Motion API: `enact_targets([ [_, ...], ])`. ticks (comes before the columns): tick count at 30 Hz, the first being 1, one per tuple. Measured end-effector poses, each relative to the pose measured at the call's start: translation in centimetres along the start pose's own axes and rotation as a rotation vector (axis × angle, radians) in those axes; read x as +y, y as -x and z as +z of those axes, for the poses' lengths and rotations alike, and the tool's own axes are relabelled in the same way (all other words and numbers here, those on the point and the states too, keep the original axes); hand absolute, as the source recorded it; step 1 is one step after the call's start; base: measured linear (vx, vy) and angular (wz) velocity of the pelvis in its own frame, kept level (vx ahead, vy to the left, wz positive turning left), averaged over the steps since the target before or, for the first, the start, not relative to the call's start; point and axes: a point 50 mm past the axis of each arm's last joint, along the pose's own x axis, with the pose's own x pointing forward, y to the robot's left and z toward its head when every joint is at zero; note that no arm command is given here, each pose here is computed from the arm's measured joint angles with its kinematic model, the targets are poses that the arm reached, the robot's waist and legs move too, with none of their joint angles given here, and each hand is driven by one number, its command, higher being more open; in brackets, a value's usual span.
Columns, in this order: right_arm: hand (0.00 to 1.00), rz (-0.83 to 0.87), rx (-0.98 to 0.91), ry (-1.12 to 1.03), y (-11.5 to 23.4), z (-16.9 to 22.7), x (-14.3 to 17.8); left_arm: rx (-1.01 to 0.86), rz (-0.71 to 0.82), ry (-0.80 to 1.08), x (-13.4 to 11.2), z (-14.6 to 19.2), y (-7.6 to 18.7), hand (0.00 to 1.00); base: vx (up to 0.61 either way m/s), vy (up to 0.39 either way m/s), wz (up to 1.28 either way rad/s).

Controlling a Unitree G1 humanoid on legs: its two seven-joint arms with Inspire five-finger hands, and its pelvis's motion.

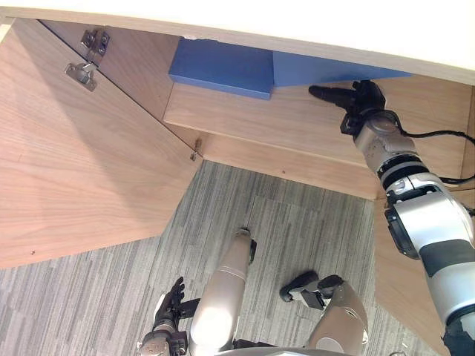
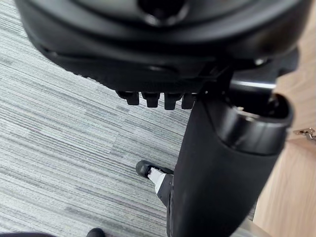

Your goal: Walk over to the cabinet, pick up the folder, carry it to the office cabinet, place the folder inside the office cabinet, then close the office cabinet door

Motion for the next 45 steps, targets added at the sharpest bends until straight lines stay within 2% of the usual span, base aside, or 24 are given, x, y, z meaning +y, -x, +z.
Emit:
enact_targets([
  [3,1.0,0.037,0.019,0.177,0.0,-0.7,-1.0,-0.007,-0.016,-0.026,0.3,0.2,0.0,1.0,0.04,-0.035,0.0],
  [14,1.0,0.069,0.08,0.192,0.4,-3.6,-2.2,0.007,-0.026,-0.031,0.8,-0.1,0.4,1.0,0.02,-0.012,0.01],
  [19,1.0,0.201,0.045,0.507,0.8,-4.7,-1.0,0.017,-0.026,-0.047,0.9,-0.3,0.5,1.0,0.03,-0.024,-0.05],
  [24,1.0,0.28,0.061,0.526,1.1,-5.9,0.5,0.029,-0.024,-0.048,0.9,-0.7,0.6,1.0,0.02,-0.031,-0.04],
  [28,1.0,0.354,0.066,0.642,1.5,-7.2,2.3,0.035,-0.021,-0.048,1.0,-0.8,0.6,1.0,0.0,0.0,0.0],
  [34,1.0,0.359,0.048,0.835,1.7,-7.7,3.2,0.036,-0.023,-0.046,0.9,-0.8,0.6,1.0,0.0,0.0,0.0],
  [45,1.0,0.337,0.021,0.815,1.8,-7.5,2.7,0.04,-0.028,-0.035,0.6,-1.0,0.6,1.0,0.01,-0.009,0.0],
])
